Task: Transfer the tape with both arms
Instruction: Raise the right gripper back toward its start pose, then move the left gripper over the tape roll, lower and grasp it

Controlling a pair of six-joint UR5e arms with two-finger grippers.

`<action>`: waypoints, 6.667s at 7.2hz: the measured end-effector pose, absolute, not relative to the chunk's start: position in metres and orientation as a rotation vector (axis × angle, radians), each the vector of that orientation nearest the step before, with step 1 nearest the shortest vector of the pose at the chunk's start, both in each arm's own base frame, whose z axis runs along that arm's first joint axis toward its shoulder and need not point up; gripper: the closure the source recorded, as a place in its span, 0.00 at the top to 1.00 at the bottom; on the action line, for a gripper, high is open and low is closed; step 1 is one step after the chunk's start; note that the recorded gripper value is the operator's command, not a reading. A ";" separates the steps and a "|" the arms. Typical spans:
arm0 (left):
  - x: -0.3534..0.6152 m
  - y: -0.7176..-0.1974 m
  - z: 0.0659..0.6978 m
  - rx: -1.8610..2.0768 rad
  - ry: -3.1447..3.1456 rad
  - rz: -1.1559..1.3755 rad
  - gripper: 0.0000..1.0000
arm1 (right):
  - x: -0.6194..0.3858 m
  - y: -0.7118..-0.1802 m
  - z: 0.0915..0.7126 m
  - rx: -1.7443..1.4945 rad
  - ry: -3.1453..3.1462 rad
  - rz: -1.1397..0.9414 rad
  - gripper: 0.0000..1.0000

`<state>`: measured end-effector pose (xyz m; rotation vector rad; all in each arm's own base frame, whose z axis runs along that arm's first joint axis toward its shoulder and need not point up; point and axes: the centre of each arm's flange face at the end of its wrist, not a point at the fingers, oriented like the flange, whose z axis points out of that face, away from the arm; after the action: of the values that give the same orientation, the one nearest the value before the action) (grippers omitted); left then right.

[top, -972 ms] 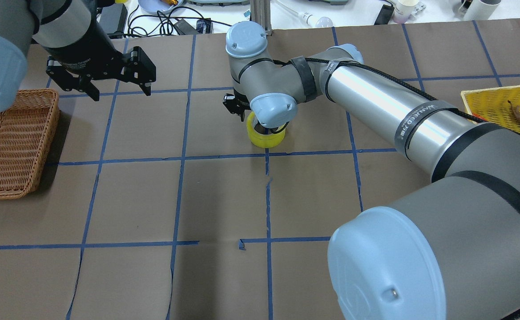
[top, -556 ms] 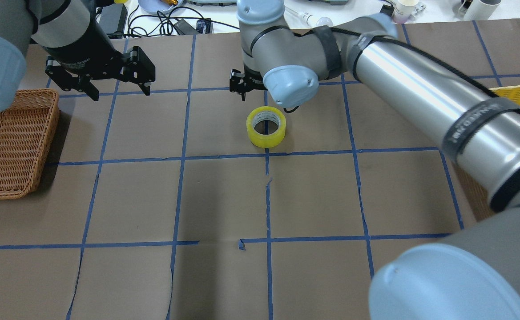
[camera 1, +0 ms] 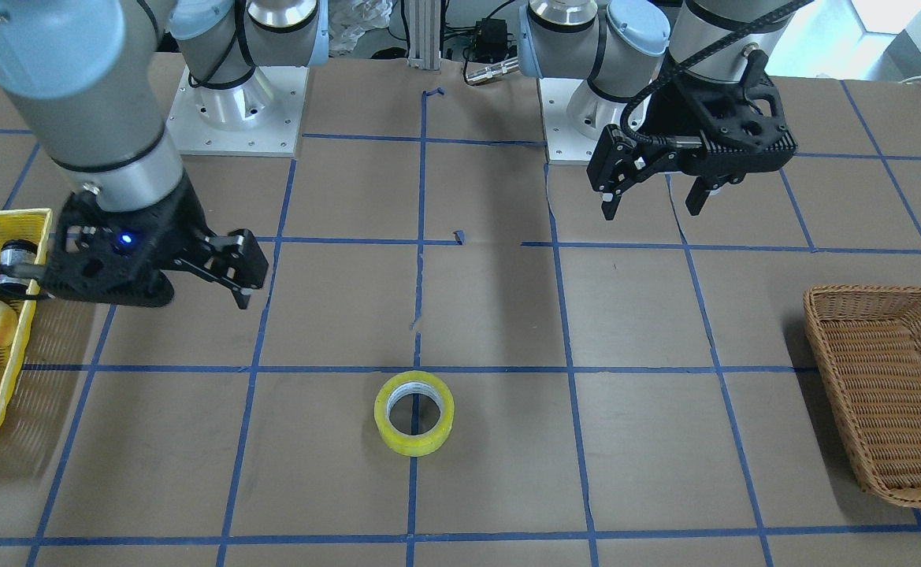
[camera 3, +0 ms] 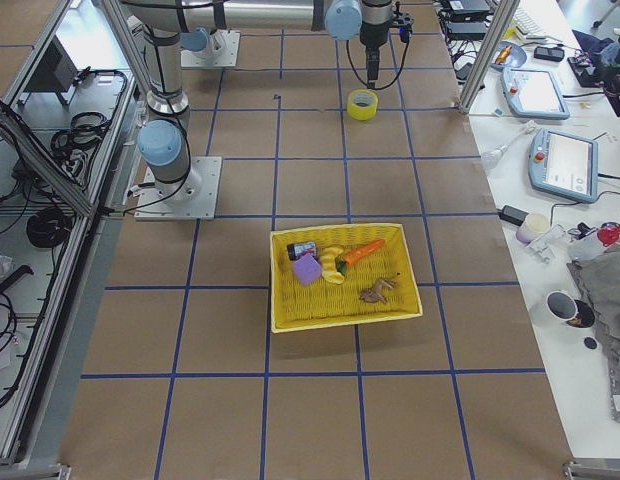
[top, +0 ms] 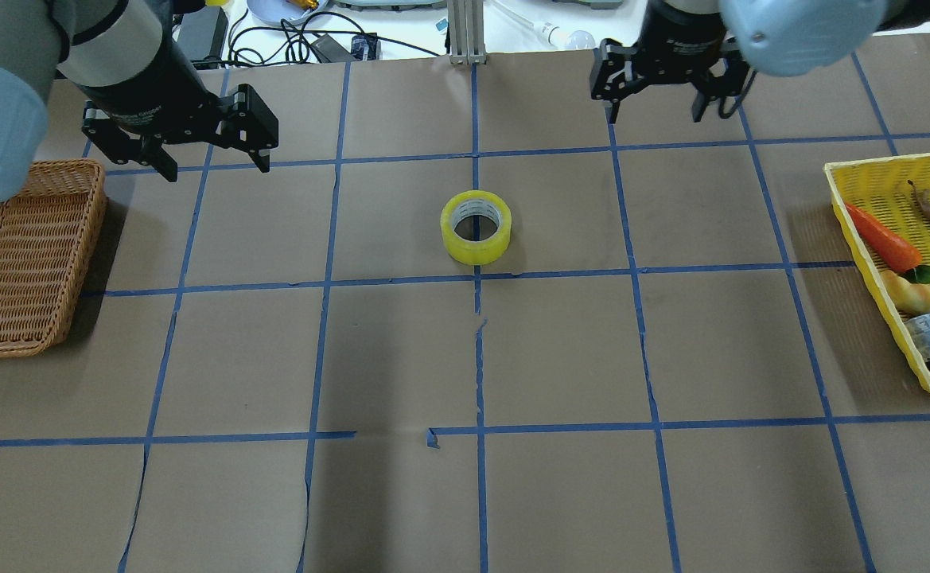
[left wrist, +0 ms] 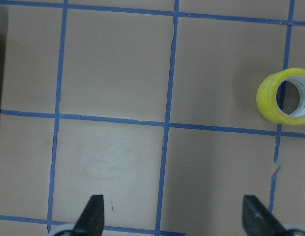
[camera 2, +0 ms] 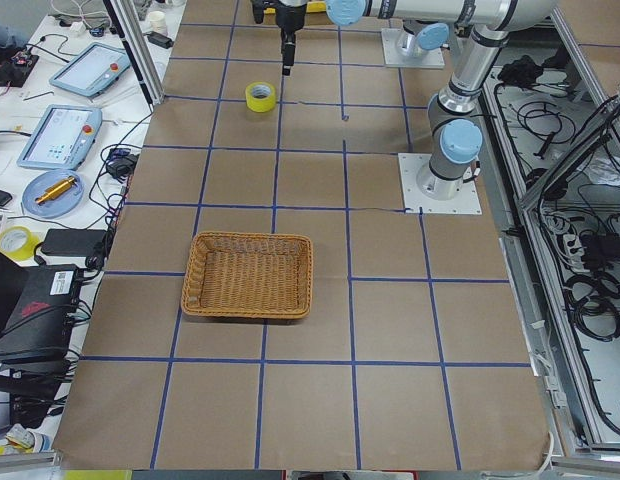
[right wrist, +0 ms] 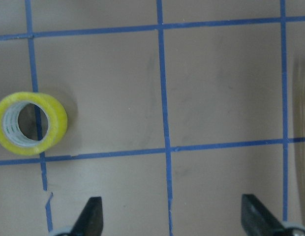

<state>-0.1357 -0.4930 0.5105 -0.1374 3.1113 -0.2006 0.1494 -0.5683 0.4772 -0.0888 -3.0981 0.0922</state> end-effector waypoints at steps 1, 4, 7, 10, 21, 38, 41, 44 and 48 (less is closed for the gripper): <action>-0.134 -0.493 0.511 -0.131 3.110 -0.200 1.00 | 0.138 -0.548 0.479 -0.088 -3.094 0.046 1.00; -0.133 -0.493 0.512 -0.106 3.110 -0.189 1.00 | 0.134 -0.505 0.474 -0.074 -3.099 0.006 1.00; -0.135 -0.493 0.508 -0.088 3.107 -0.168 1.00 | 0.134 -0.498 0.475 -0.073 -3.096 0.008 1.00; -0.136 -0.494 0.507 -0.066 3.109 -0.160 1.00 | 0.134 -0.496 0.475 -0.074 -3.097 0.009 1.00; -0.134 -0.509 0.500 -0.070 3.156 -0.140 1.00 | 0.132 -0.495 0.476 -0.006 -3.093 0.008 1.00; -0.290 -0.614 0.258 -0.146 3.279 -0.113 0.98 | 0.132 -0.494 0.475 -0.013 -3.092 -0.002 1.00; -0.306 -0.614 0.210 -0.111 3.256 -0.095 0.86 | 0.132 -0.495 0.476 -0.013 -3.092 0.003 1.00; -0.309 -0.613 0.189 -0.087 3.262 -0.117 0.19 | 0.132 -0.496 0.477 -0.012 -3.094 0.014 1.00; -0.304 -0.617 0.209 -0.028 3.260 -0.173 0.06 | 0.133 -0.500 0.479 -0.011 -3.097 0.070 1.00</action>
<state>-0.3044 -0.6166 0.2090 -0.0284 3.2605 -0.1733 0.1334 -0.5002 0.4787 -0.0110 -3.0966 0.0699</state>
